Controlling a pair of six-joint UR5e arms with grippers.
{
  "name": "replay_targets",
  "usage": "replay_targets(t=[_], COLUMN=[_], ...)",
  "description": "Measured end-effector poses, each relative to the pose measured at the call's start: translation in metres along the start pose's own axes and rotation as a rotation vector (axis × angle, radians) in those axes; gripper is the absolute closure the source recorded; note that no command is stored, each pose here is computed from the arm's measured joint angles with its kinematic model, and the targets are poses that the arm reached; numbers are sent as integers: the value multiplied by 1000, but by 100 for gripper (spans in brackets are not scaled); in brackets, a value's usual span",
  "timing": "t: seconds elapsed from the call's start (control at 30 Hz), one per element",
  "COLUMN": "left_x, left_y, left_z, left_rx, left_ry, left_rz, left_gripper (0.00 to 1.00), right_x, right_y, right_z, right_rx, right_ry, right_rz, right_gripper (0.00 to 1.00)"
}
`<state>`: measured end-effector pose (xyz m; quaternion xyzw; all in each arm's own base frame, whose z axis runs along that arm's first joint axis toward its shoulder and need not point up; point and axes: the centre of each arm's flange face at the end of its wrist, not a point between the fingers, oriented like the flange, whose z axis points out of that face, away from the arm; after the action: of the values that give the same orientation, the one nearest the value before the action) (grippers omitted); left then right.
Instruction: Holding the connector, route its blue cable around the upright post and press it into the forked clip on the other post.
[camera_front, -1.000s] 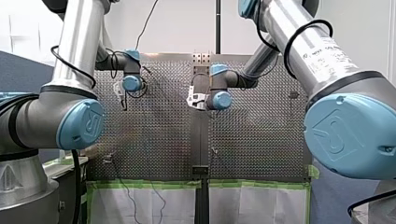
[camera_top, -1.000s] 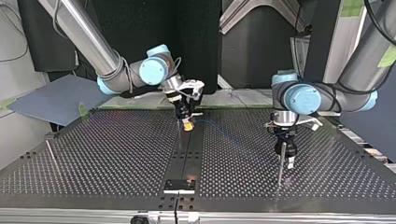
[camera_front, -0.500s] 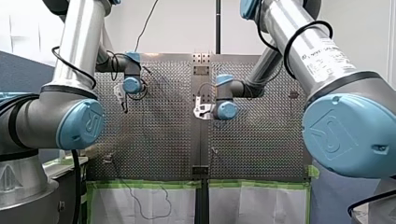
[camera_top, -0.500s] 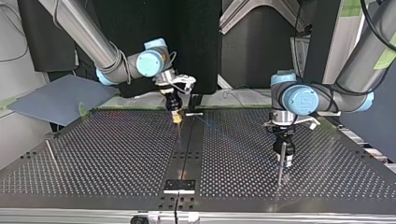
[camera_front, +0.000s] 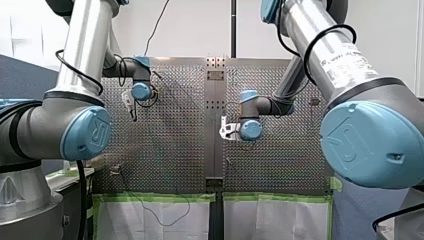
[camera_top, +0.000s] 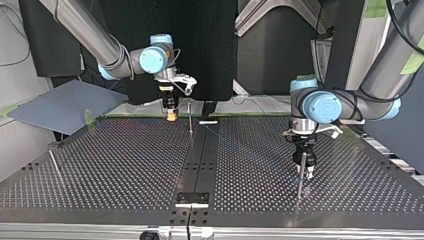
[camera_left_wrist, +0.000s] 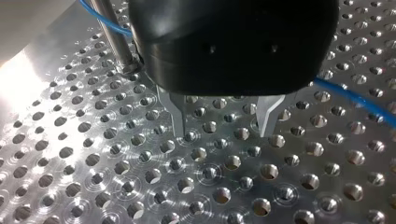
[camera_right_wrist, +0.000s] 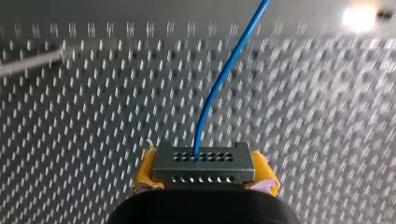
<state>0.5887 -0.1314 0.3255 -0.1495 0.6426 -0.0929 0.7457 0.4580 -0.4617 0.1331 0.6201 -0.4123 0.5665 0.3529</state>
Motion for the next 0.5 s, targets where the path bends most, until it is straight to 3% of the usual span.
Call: replay_targets(t=[0.23,0.5], left_x=[0,1], left_y=[0,0], left_z=[0,-1], left_rx=[-2,-3], left_ry=[0,4], left_rz=[-6,-8], left_gripper=[25,25], right_x=[-20,-39], right_y=[47,91], right_z=[-3,-10], right_rx=[-126,-242], right_ry=[4,11], right_rz=[54,100], right_gripper=[100,100])
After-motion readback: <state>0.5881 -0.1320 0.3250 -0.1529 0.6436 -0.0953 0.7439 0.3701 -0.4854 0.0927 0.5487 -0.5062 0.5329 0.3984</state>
